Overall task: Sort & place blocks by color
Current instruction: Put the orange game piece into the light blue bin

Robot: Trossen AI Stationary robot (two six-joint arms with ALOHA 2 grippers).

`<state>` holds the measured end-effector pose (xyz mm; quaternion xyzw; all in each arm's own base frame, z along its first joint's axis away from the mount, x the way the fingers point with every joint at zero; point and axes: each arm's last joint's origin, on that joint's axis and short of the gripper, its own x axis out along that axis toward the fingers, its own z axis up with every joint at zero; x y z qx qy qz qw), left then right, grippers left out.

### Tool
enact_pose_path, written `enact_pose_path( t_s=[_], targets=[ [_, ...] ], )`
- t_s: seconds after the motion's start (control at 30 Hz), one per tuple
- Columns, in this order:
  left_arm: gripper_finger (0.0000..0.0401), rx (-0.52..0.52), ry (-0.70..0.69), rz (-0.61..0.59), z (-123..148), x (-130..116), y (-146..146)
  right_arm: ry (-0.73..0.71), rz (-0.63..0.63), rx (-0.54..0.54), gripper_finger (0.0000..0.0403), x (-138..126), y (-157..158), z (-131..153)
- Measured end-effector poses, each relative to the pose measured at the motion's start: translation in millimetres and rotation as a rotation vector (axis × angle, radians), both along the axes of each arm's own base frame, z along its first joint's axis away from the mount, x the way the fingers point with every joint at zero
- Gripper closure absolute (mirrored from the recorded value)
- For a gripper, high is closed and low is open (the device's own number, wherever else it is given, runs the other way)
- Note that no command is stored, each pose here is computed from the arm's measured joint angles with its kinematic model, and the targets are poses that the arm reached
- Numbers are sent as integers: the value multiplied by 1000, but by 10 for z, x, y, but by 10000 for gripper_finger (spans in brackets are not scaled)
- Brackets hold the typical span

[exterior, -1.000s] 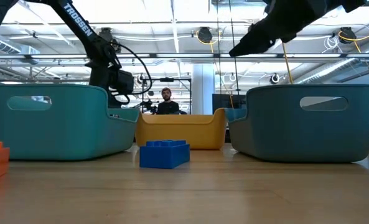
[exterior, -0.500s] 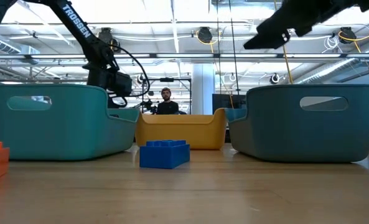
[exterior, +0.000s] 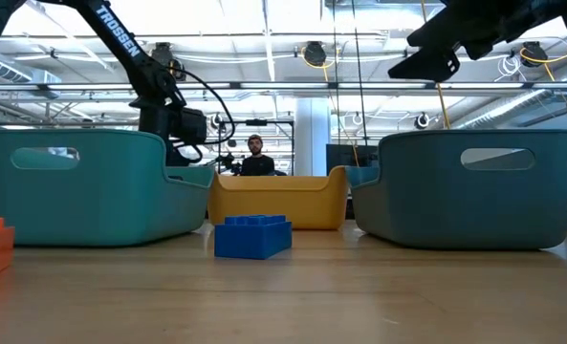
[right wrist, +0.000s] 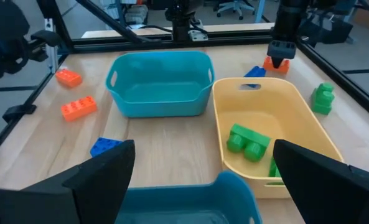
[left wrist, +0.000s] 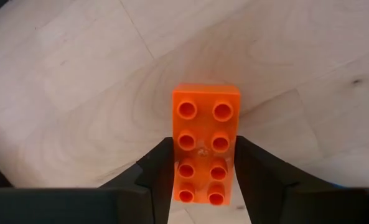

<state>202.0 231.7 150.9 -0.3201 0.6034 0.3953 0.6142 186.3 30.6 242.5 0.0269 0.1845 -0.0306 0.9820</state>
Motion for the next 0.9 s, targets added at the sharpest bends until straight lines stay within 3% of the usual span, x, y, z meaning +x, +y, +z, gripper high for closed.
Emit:
enact_pose_path(
  t_s=[0.2, 0.47, 0.73, 0.8, 0.9],
  targets=[
    [275, 7, -10, 10, 57, -3, -20, -3, 5, -12, 26, -11, -2, 0],
    [294, 77, -108, -18, 405, -27, -128, -31, 17, -51, 26, -5, -3, 30],
    [392, 131, -201, -42, 774, -88, -326, -80, 28, -79, 26, 11, 0, 78],
    [394, 158, -220, -51, 820, -92, -328, -85, 28, -79, 26, 12, 0, 83],
    [364, 202, -221, -69, 827, -84, -283, -86, 28, -78, 26, 12, 1, 83]
  ],
)
